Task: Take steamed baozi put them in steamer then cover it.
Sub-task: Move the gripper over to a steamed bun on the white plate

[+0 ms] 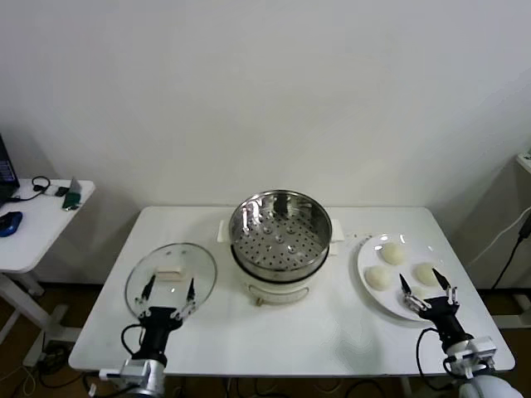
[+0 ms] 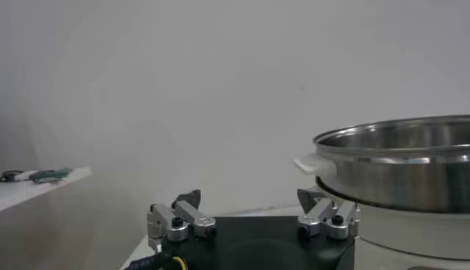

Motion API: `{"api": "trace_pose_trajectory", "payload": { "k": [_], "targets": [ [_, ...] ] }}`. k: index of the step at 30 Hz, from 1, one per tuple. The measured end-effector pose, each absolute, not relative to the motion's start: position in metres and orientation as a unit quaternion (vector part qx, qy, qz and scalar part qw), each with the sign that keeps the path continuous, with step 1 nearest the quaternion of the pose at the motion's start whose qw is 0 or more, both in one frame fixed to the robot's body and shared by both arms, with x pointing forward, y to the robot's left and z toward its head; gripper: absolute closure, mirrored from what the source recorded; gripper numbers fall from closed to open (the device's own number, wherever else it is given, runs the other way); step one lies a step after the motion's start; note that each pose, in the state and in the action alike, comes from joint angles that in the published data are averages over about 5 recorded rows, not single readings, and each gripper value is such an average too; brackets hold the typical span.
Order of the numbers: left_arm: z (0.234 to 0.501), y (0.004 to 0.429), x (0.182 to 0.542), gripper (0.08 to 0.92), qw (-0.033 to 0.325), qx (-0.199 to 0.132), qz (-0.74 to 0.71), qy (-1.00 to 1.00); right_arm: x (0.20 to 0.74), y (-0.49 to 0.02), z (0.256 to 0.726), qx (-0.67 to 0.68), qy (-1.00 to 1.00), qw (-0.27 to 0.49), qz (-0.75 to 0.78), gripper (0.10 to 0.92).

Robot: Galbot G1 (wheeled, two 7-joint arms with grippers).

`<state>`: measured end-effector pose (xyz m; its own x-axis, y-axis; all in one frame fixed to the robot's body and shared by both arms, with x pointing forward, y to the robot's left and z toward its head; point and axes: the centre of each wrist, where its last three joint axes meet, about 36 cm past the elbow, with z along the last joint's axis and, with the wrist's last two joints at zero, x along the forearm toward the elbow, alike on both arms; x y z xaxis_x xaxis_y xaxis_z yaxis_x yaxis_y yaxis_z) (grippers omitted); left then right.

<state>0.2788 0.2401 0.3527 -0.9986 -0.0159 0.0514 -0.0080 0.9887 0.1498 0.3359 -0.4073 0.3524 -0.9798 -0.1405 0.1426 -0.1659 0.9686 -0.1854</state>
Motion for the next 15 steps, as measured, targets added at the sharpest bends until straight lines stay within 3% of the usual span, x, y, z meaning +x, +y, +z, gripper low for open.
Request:
{"api": "trace_pose_trajectory", "payload": {
  "k": [15],
  "targets": [
    [0.36,0.245,0.274,0.177,0.03,0.007,-0.089,-0.996,0.455,-0.464,0.43,0.289,-0.89,0.18,0.304,0.2]
  ]
}}
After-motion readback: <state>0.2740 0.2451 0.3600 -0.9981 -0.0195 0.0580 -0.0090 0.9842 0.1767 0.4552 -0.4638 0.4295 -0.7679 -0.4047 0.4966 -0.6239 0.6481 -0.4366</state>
